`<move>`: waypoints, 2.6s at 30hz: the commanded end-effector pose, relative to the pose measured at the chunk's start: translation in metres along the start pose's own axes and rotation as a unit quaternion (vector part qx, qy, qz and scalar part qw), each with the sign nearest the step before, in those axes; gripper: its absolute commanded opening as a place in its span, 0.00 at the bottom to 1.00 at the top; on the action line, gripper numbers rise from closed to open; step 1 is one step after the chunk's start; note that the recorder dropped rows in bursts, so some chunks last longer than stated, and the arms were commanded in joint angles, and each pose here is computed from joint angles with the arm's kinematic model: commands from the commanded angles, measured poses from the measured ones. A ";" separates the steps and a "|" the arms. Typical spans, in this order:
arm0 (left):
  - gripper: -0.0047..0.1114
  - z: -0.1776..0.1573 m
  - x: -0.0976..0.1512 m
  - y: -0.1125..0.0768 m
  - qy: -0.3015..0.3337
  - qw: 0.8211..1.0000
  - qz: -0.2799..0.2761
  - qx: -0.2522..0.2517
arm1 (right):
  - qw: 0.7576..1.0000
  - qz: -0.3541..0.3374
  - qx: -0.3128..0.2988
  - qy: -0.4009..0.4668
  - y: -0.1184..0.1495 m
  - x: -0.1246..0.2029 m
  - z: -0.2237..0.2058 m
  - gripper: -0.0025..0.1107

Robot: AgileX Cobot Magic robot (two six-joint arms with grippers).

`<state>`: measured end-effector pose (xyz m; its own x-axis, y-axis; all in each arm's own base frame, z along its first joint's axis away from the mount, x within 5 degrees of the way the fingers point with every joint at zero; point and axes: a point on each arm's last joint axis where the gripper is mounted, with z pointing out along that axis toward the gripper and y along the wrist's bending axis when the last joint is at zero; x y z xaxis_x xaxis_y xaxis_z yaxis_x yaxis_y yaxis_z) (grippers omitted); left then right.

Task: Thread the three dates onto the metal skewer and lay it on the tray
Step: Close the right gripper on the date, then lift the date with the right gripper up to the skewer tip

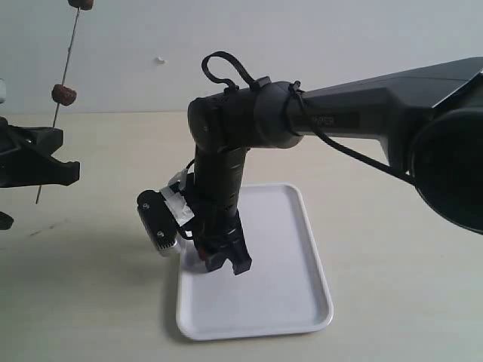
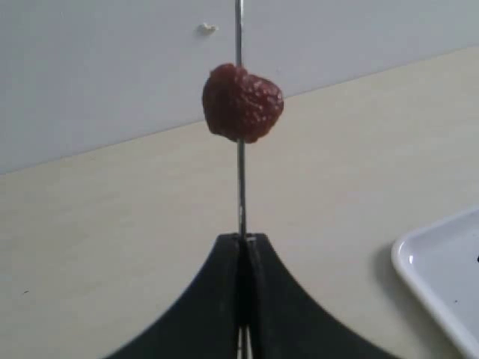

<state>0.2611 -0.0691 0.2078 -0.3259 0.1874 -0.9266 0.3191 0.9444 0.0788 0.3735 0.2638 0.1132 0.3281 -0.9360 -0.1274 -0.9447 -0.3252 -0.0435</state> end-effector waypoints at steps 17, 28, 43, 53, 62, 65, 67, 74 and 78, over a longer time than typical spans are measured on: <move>0.04 -0.002 -0.002 0.000 -0.010 1.000 0.001 0.000 | 1.000 0.010 -0.004 0.004 0.000 0.001 0.005 0.31; 0.04 -0.002 -0.002 0.000 -0.010 1.000 0.001 0.000 | 1.000 0.023 -0.002 0.007 -0.001 0.001 0.005 0.31; 0.04 -0.002 -0.002 0.000 -0.011 1.000 0.001 0.000 | 0.994 0.106 0.005 0.005 -0.001 0.001 0.000 0.28; 0.04 -0.002 -0.002 -0.001 -0.010 1.000 0.020 0.008 | 0.946 0.319 0.049 -0.038 -0.011 0.034 -0.054 0.28; 0.04 -0.002 0.005 -0.002 0.032 0.999 0.035 0.016 | 0.743 0.622 -0.037 -0.245 -0.022 0.107 -0.098 0.28; 0.04 -0.003 0.008 -0.005 0.051 0.998 0.028 0.021 | 0.672 0.654 -0.073 -0.340 -0.027 0.124 -0.112 0.28; 0.04 -0.003 0.010 -0.010 0.059 0.997 0.030 0.029 | 0.641 0.658 -0.081 -0.388 -0.031 0.131 -0.121 0.28; 0.04 -0.005 0.010 -0.049 0.128 0.988 0.033 0.084 | 0.526 0.662 -0.075 -0.528 -0.046 0.148 -0.145 0.28; 0.04 -0.009 0.011 -0.068 0.172 0.980 0.019 0.101 | 0.484 0.656 -0.069 -0.575 -0.052 0.158 -0.149 0.28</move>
<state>0.2330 -0.1198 0.1929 -0.5363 0.3500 -0.7680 0.5017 0.8640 0.0434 0.4674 0.1207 0.2393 -0.8767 0.2376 -0.4184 -0.2983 0.4139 0.8601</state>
